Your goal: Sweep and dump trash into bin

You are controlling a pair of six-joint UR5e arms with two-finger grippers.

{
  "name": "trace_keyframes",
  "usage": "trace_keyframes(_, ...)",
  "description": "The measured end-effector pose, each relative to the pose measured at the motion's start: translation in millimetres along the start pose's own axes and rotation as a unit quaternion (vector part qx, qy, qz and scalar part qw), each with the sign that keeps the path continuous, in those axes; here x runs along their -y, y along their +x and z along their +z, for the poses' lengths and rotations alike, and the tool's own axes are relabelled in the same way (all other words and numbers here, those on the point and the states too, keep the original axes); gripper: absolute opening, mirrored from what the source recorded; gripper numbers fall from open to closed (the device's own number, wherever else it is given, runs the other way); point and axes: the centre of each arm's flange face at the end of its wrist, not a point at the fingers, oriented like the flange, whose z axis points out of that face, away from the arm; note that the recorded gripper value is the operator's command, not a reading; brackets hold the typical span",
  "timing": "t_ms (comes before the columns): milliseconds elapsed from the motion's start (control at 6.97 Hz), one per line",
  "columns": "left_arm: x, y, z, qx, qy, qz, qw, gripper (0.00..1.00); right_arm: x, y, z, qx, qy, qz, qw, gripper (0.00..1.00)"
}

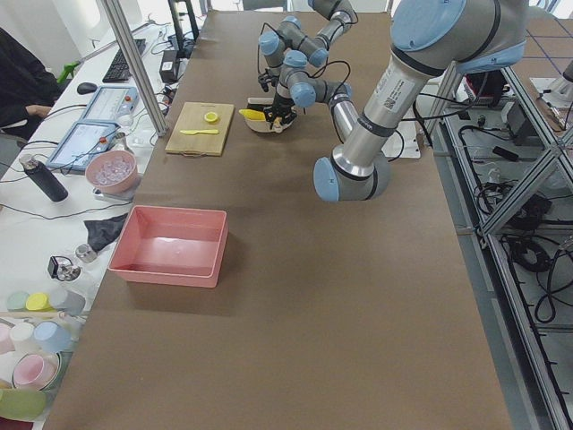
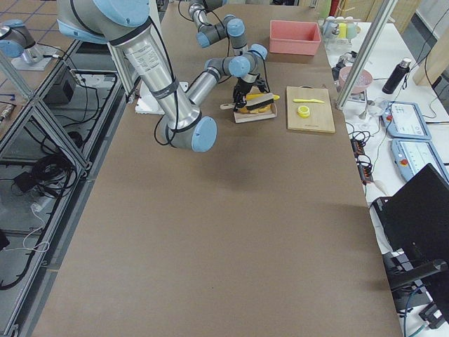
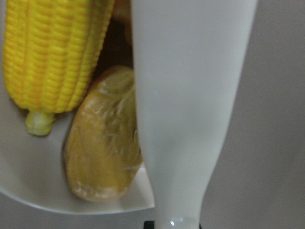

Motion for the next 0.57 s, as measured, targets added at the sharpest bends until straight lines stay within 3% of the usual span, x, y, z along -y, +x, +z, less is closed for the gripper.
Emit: trace_keyframes(574, 3.8, 1.5, -14.7, -0.018, 0.031, -0.005, 0.9994, 0.00, -20.4, 30.8, -57.5, 0.037, 0.035, 0.017, 0.9985, 0.00)
